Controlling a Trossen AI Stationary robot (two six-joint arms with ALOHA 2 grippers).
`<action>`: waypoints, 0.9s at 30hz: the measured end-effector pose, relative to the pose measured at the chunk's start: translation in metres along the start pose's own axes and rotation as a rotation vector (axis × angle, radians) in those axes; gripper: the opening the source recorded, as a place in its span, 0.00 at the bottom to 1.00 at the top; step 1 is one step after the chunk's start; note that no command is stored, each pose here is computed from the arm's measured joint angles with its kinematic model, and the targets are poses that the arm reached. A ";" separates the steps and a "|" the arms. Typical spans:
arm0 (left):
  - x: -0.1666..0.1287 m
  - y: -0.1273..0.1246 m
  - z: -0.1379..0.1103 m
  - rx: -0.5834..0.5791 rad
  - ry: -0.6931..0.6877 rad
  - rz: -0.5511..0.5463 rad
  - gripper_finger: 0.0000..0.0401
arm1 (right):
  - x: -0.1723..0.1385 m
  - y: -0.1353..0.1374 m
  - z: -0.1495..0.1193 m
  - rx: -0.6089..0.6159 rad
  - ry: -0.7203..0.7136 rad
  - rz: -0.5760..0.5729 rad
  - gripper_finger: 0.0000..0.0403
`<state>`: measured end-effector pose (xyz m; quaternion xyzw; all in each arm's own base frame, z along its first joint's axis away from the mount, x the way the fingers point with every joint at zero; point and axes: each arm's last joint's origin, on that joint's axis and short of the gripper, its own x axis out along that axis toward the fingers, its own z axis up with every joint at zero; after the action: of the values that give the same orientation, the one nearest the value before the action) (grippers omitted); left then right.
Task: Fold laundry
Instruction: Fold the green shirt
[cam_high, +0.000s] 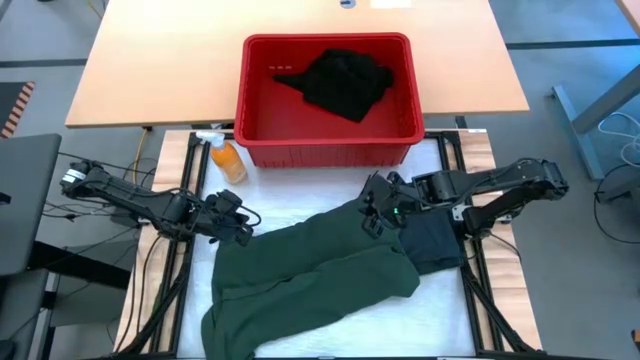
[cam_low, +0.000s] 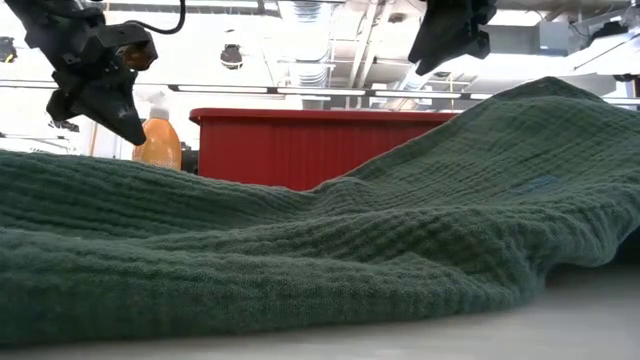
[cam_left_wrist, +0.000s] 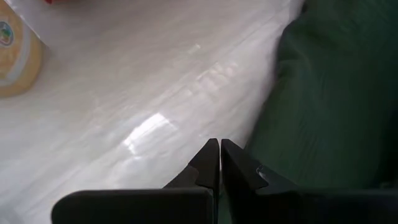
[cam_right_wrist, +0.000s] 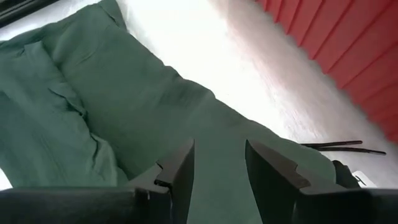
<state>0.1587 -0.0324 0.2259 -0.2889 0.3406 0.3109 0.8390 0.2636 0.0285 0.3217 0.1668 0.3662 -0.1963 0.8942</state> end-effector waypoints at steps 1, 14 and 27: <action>0.000 0.000 0.000 0.000 0.000 0.000 0.01 | 0.000 0.000 0.000 0.007 -0.004 -0.003 0.42; 0.000 0.000 0.000 0.001 0.001 0.002 0.01 | 0.036 0.004 -0.007 0.020 -0.006 -0.148 0.42; 0.000 0.000 0.000 0.001 0.000 0.002 0.01 | 0.097 0.006 -0.008 0.024 0.061 -0.175 0.42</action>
<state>0.1585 -0.0324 0.2259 -0.2880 0.3413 0.3117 0.8387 0.3253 0.0146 0.2470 0.1507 0.4040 -0.2728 0.8600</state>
